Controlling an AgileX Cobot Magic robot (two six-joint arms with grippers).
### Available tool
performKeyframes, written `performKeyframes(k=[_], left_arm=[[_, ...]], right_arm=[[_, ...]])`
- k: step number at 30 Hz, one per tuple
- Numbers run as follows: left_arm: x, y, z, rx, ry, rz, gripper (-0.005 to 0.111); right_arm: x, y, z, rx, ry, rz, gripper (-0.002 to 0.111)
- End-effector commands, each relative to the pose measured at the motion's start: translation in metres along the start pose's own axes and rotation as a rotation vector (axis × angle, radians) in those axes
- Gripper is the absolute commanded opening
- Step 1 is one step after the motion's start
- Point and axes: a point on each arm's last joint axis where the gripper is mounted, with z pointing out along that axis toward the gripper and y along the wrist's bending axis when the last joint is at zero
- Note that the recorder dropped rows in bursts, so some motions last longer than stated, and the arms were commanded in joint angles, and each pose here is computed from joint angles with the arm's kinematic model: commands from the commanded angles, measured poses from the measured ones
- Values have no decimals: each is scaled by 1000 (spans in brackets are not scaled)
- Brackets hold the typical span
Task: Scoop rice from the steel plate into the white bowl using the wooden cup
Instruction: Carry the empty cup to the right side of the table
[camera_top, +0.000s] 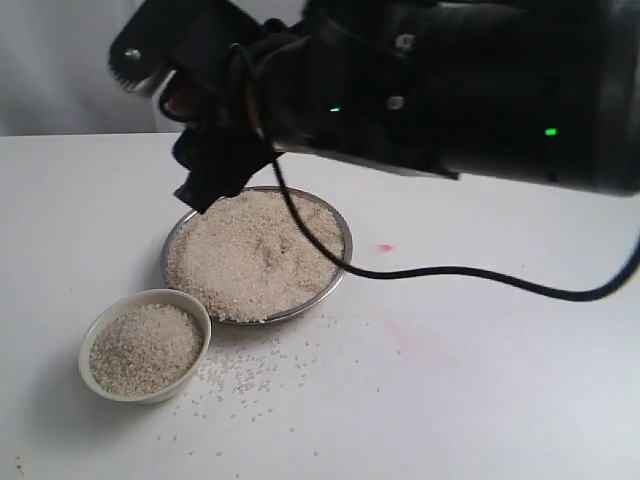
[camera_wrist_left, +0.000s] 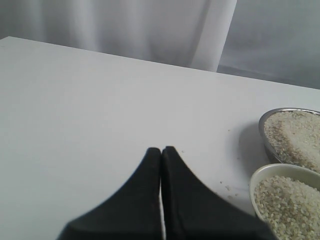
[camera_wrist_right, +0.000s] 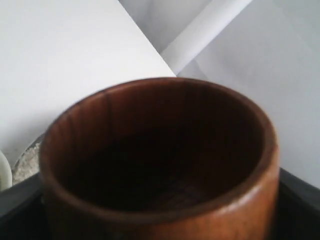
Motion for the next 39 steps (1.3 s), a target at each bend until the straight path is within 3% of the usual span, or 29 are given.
performKeyframes(k=[1, 10, 20, 28, 39], left_arm=[[-2, 0, -1, 2, -12, 1, 0], [-2, 0, -1, 2, -12, 1, 0], [-2, 0, -1, 2, -12, 1, 0], [-2, 0, -1, 2, -12, 1, 0], [-2, 0, -1, 2, -12, 1, 0]], right_arm=[[23, -25, -23, -8, -36, 81, 0], [87, -66, -51, 15, -82, 218, 0], [169, -102, -81, 127, -162, 501, 0], [230, -85, -88, 154, -165, 691, 0], [252, -57, -90, 118, -185, 664, 0]])
